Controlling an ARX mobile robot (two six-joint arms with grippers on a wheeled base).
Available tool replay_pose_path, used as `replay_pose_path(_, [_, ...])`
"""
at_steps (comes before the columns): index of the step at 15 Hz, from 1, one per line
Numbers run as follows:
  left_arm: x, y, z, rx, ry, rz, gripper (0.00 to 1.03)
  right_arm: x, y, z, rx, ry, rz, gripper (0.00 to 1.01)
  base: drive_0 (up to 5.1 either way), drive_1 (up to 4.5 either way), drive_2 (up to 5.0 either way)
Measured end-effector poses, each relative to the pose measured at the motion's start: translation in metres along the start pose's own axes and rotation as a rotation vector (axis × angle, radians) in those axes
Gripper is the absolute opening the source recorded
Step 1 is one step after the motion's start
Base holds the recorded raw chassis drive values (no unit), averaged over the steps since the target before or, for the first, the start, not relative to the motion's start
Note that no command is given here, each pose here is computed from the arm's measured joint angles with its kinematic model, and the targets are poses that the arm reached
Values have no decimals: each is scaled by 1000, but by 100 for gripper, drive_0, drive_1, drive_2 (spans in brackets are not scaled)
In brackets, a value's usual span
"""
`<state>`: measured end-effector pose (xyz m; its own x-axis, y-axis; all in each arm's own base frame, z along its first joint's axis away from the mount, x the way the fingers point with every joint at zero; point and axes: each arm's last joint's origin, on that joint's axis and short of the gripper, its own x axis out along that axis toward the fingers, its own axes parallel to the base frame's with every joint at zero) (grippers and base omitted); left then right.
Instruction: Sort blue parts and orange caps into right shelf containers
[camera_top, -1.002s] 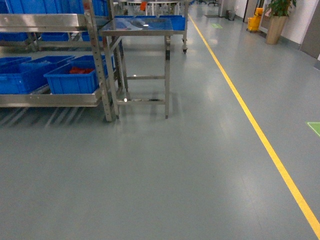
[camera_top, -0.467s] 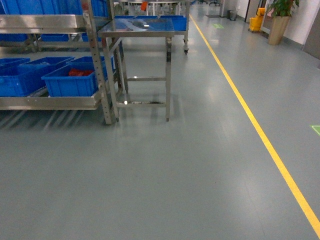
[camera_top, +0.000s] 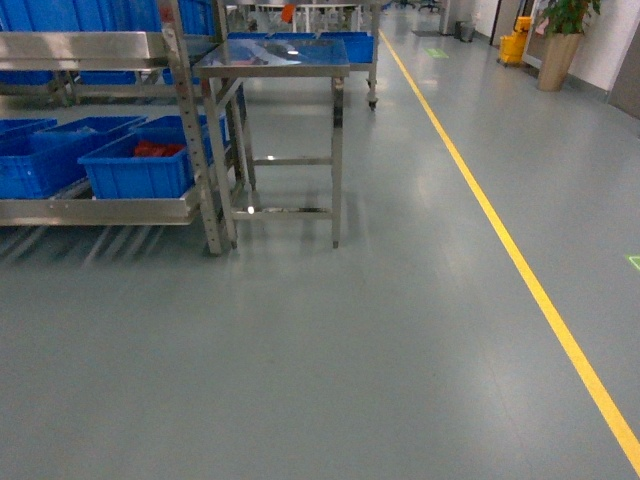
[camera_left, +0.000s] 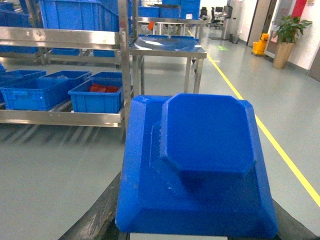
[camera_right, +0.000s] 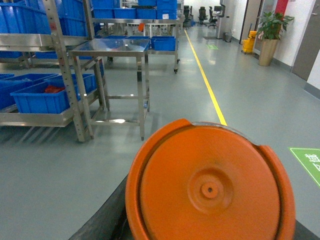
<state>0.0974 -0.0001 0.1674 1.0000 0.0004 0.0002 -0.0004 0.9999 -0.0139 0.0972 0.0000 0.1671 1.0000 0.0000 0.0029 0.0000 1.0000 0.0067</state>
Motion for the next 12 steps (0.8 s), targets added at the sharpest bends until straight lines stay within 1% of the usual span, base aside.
replay_pose_path(12, [0,0,0,0,3,-1,44,0,0,0,0,1,0,45,0,432,-432])
